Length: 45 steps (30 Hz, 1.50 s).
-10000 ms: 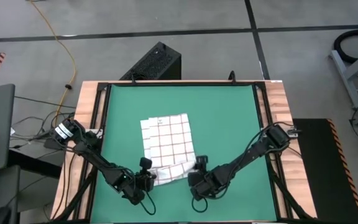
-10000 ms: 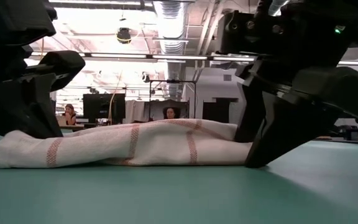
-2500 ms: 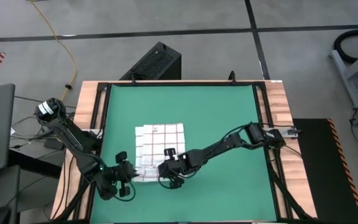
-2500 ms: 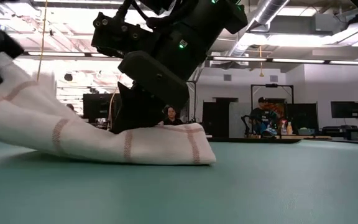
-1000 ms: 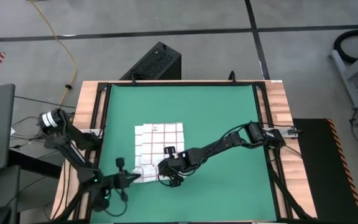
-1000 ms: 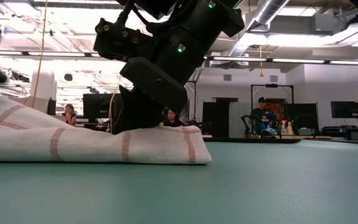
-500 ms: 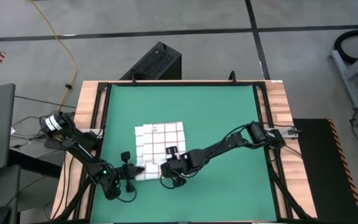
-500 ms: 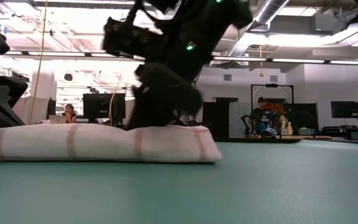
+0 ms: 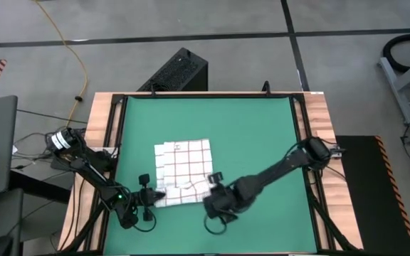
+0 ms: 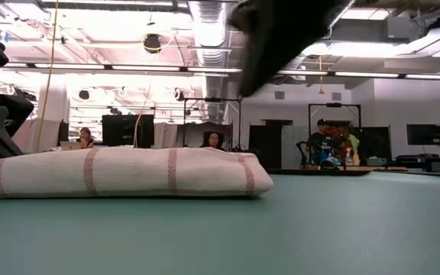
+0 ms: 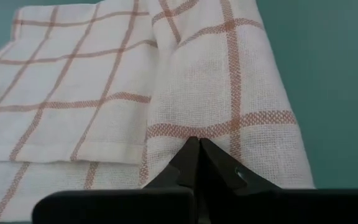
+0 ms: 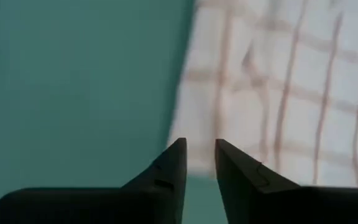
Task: Roll towel
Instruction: Roll the white towel
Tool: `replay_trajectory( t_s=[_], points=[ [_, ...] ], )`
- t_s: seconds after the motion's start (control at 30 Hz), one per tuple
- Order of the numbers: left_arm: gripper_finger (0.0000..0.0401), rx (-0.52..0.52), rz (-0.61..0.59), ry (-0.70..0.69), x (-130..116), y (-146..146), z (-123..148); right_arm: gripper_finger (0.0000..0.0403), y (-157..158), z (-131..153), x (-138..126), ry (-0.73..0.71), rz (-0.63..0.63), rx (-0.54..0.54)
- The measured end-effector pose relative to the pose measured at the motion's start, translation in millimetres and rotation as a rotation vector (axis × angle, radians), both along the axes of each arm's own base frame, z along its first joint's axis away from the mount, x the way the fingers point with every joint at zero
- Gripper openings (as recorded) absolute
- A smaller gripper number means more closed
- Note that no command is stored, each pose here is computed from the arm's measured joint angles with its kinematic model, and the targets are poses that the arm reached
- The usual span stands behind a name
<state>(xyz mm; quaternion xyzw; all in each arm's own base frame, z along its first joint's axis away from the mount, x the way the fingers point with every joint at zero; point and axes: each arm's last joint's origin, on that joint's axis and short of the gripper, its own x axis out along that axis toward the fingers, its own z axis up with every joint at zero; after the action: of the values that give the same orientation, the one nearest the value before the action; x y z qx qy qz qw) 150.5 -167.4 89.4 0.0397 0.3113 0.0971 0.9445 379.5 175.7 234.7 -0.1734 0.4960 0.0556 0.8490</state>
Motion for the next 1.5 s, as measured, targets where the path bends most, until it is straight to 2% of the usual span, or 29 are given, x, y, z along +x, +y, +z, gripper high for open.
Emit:
replay_trajectory(
  t_s=[0.1,0.17,0.3,0.43,0.53,0.63,0.8,0.97,1.23,1.5],
  points=[
    [0.0,-0.003,-0.002,0.001,-0.1,-0.2,0.0,0.014,9.4,2.4,-20.3,0.077,-0.048,-0.047],
    [0.0,-0.004,-0.003,0.002,-0.1,-0.3,0.0,0.0172,17.7,0.1,-26.6,0.066,-0.076,-0.057],
    [0.0,0.001,-0.007,0.007,-0.3,-0.1,-0.1,0.0243,35.1,-25.9,-25.0,-0.128,-0.023,-0.073],
    [0.0,0.022,-0.025,0.016,-0.4,-0.1,-0.3,0.0279,35.5,-52.0,-18.7,-0.32,0.055,-0.054],
    [0.0,0.021,-0.025,0.019,0.0,0.1,-0.3,0.0285,23.2,-65.7,-16.7,-0.383,0.056,-0.105],
    [0.0,0.018,-0.022,0.023,0.6,0.8,-0.5,0.0285,6.7,-81.2,-19.4,-0.35,0.033,-0.161],
    [0.0,0.02,-0.019,0.031,1.4,2.1,-0.7,0.0286,-11.1,-97.2,-19.9,-0.344,0.008,-0.065],
    [0.0,0.008,-0.002,0.03,2.7,3.5,-0.9,0.0286,-22.6,-111.9,-29.2,-0.308,0.0,-0.15],
    [0.0,0.011,0.0,0.035,3.5,4.3,-1.0,0.0286,-30.1,-134.5,-36.0,-0.282,0.01,-0.132],
    [0.0,0.014,0.003,0.042,3.3,5.1,-1.4,0.0286,-32.2,-153.7,-32.1,-0.269,0.008,-0.124]
  ],
)
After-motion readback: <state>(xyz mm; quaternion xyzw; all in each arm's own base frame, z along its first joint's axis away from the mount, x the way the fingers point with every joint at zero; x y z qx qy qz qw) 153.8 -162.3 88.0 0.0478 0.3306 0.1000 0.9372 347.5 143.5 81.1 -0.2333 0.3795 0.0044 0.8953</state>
